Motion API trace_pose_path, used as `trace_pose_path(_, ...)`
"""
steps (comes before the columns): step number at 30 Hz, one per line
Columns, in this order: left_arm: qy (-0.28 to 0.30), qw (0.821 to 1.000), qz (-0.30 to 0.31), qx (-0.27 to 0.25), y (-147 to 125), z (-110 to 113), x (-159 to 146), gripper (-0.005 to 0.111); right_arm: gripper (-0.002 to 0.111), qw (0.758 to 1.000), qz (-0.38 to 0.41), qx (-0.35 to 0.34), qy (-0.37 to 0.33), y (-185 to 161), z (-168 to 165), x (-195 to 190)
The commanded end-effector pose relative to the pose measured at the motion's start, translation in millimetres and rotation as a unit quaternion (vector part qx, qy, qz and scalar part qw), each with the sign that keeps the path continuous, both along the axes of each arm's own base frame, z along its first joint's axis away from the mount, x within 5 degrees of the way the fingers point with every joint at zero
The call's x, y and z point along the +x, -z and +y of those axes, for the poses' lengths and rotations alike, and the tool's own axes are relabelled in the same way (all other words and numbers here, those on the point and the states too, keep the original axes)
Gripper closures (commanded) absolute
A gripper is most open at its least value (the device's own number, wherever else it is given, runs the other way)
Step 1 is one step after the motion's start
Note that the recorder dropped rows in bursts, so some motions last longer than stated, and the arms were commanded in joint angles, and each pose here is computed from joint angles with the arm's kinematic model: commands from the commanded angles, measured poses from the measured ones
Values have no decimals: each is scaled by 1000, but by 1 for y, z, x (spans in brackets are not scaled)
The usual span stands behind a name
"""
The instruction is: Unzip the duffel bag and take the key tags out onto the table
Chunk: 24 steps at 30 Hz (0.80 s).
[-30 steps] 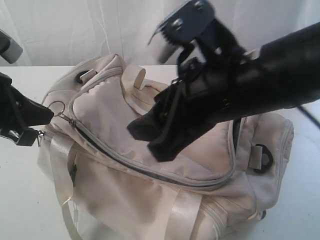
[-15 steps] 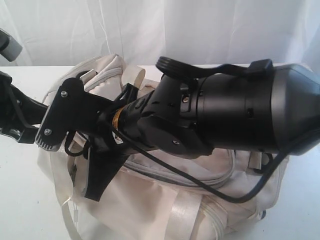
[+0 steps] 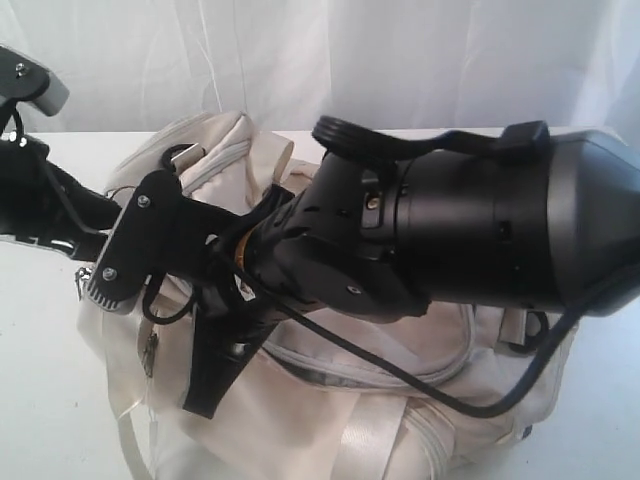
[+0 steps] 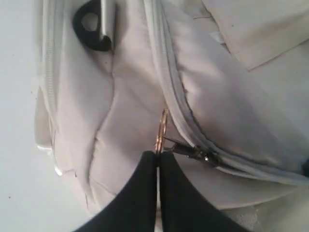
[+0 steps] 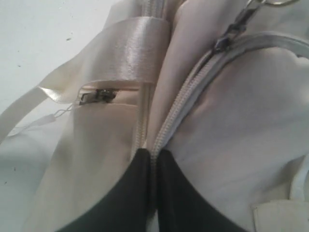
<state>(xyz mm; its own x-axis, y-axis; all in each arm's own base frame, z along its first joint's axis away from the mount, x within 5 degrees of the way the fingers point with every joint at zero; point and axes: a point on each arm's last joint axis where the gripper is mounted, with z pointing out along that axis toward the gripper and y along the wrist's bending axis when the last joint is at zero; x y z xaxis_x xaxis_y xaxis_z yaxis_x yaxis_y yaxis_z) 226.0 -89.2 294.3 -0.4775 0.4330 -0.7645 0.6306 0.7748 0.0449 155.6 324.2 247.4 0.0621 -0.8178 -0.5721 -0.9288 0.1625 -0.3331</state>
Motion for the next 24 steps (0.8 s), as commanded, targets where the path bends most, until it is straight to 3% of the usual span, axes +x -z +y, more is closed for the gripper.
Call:
trace_pose_path(1,-3,1000,-21,-16,-18,-3,9,107,108,999,28,-40,16,7,-19,-10)
trace_pose_path(10,20,1000,-3,-5,-20,-13,36,107,108,999,36,-20,20,-1,-40,-21)
trace_pose_path(24,34,999,-7,-11,-31,-29,87,107,108,996,71,-32,31,20,-53,-29)
